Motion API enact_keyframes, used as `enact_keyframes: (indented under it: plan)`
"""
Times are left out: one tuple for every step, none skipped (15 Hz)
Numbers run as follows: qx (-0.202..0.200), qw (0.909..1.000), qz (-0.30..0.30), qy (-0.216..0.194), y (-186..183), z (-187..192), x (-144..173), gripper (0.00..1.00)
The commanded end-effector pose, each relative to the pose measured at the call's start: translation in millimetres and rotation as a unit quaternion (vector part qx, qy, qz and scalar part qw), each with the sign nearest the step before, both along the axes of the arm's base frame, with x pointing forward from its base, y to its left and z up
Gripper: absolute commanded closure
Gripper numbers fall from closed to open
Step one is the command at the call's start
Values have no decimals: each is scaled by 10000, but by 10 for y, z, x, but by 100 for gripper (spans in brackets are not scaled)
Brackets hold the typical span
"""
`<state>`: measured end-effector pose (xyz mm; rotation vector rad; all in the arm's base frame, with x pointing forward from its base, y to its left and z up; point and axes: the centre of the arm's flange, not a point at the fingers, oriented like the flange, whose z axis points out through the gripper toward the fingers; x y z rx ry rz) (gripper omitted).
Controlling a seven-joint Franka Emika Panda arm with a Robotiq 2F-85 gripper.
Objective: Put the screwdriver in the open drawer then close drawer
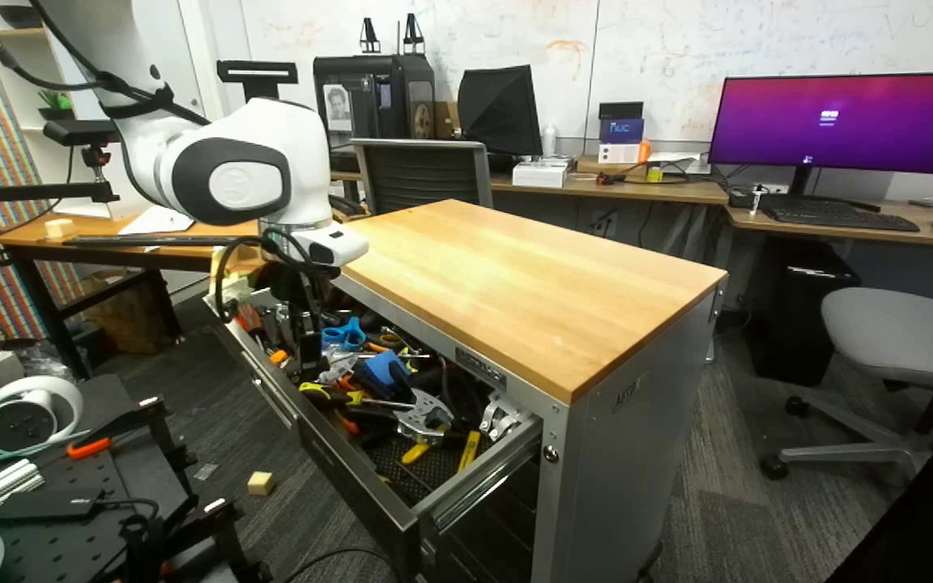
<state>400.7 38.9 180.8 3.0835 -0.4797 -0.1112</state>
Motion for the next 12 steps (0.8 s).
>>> enact_keyframes:
  plan:
    - [-217, 9988, 438, 35, 28, -80, -14, 77]
    - [-260, 9979, 597, 39, 43, -58, -4, 40]
    - [-177, 9971, 740, 7, 72, 17, 7, 39]
    - [-99, 9962, 862, 18, 92, 87, 19, 32]
    - [16, 9945, 1049, -8, 137, 214, 43, 25]
    - [156, 9923, 1230, 26, 197, 317, 90, 17]
    - [243, 9891, 1454, 5, 299, 406, 167, 10]
    - [352, 9859, 1636, -4, 422, 513, 259, 3]
    - [456, 9821, 1824, 75, 548, 661, 362, 0]
    - [592, 9789, 1951, 110, 641, 803, 435, 0]
    - [731, 9768, 2003, 221, 708, 964, 477, 0]
    - [814, 9756, 2012, 334, 743, 1092, 497, 0]
